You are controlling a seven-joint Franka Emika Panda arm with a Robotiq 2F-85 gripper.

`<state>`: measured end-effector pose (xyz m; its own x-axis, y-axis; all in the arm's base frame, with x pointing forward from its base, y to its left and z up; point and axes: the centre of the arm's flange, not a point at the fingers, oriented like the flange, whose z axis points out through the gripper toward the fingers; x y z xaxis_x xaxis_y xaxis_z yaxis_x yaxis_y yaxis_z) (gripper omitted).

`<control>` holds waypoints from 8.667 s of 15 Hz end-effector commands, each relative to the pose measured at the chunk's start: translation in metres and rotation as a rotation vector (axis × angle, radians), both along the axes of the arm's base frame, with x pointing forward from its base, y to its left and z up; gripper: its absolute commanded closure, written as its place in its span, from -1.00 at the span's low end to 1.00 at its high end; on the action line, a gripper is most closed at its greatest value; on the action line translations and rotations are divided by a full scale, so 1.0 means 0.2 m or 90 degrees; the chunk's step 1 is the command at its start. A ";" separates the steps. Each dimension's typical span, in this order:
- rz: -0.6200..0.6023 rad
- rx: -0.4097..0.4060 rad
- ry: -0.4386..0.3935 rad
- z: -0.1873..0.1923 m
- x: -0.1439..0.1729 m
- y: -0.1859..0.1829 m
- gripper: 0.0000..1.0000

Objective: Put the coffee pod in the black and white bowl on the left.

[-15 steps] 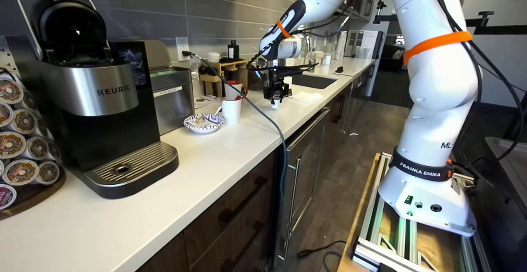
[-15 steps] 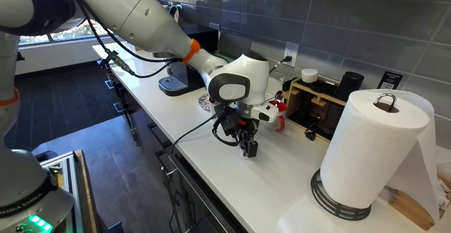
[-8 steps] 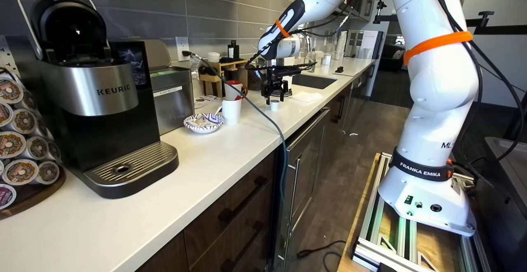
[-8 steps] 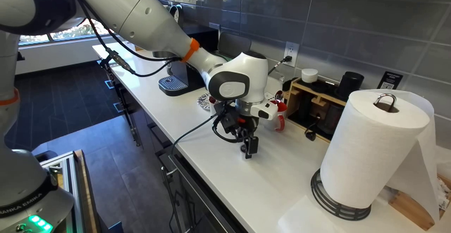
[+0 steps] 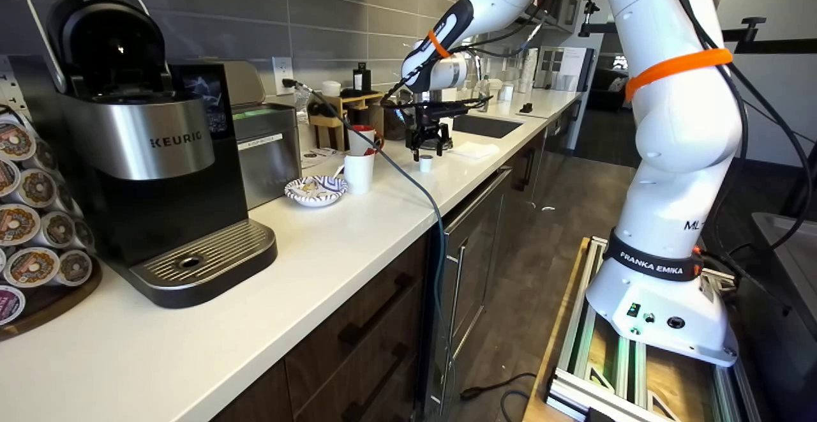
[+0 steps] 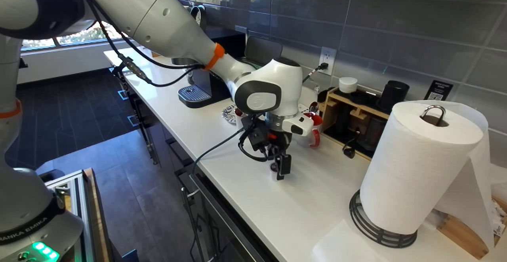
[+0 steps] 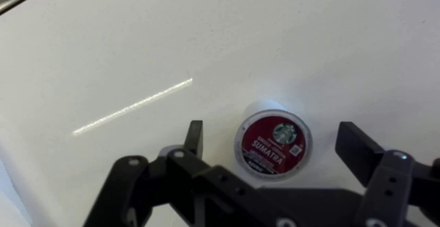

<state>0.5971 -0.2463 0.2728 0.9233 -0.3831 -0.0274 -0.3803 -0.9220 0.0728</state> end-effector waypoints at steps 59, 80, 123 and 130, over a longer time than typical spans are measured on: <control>1.105 0.094 -0.209 0.69 0.44 1.42 0.43; 0.890 0.302 -0.055 0.49 0.32 1.78 0.43; 0.585 0.090 -0.129 0.40 0.33 1.70 0.43; 0.517 0.127 -0.084 0.32 0.29 1.68 0.43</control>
